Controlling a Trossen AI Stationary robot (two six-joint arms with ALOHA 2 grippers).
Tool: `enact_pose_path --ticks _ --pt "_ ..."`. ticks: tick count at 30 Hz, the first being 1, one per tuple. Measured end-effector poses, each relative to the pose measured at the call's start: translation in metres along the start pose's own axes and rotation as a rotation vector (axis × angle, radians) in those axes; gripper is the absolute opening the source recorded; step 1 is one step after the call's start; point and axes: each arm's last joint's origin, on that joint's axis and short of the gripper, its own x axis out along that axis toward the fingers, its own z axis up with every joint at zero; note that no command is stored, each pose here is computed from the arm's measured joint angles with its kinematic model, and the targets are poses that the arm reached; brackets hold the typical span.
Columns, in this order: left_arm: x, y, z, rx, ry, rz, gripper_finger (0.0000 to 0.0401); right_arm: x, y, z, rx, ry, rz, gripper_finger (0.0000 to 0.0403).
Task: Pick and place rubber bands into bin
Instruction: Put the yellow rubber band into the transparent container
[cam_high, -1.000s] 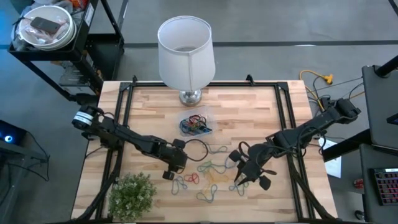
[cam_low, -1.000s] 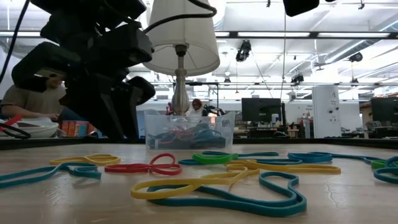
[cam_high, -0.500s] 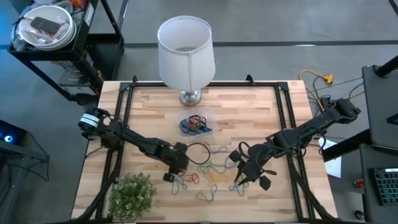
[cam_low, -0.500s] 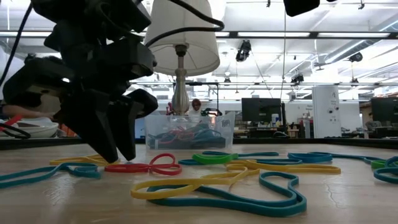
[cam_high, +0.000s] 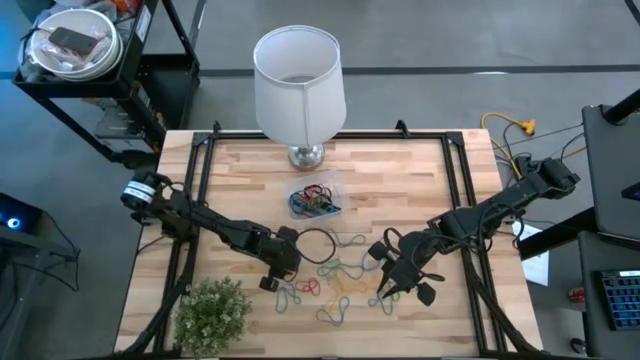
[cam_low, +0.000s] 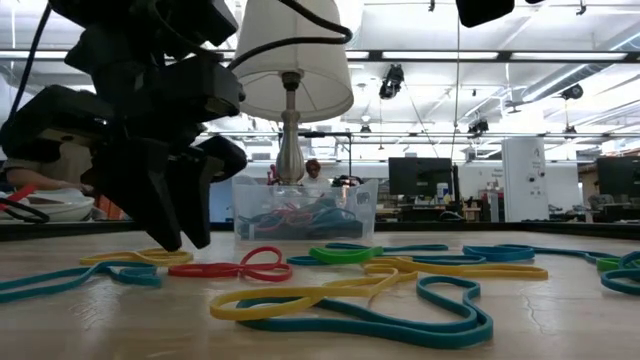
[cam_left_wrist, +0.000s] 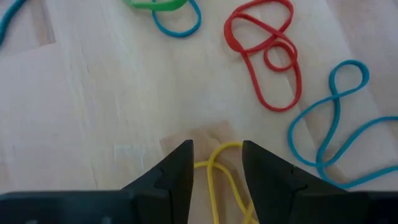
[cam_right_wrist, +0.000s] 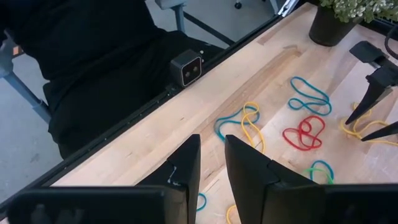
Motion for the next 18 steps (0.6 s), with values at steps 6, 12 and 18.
enact_pose_path --ticks 6,12,18 --pt "0.0069 0.0003 -0.0045 -0.001 0.025 0.001 0.0121 0.0002 -0.0001 0.0002 -0.001 -0.003 -0.001 0.0068" --pt "0.0076 0.0002 -0.0044 0.0 0.025 -0.003 0.0118 0.0002 -0.0001 0.0 0.001 -0.004 0.0 0.0068" --pt "0.0076 0.0004 -0.0046 0.0 0.026 -0.005 0.0066 0.0002 -0.0001 0.0 0.001 -0.004 0.0 0.0068"
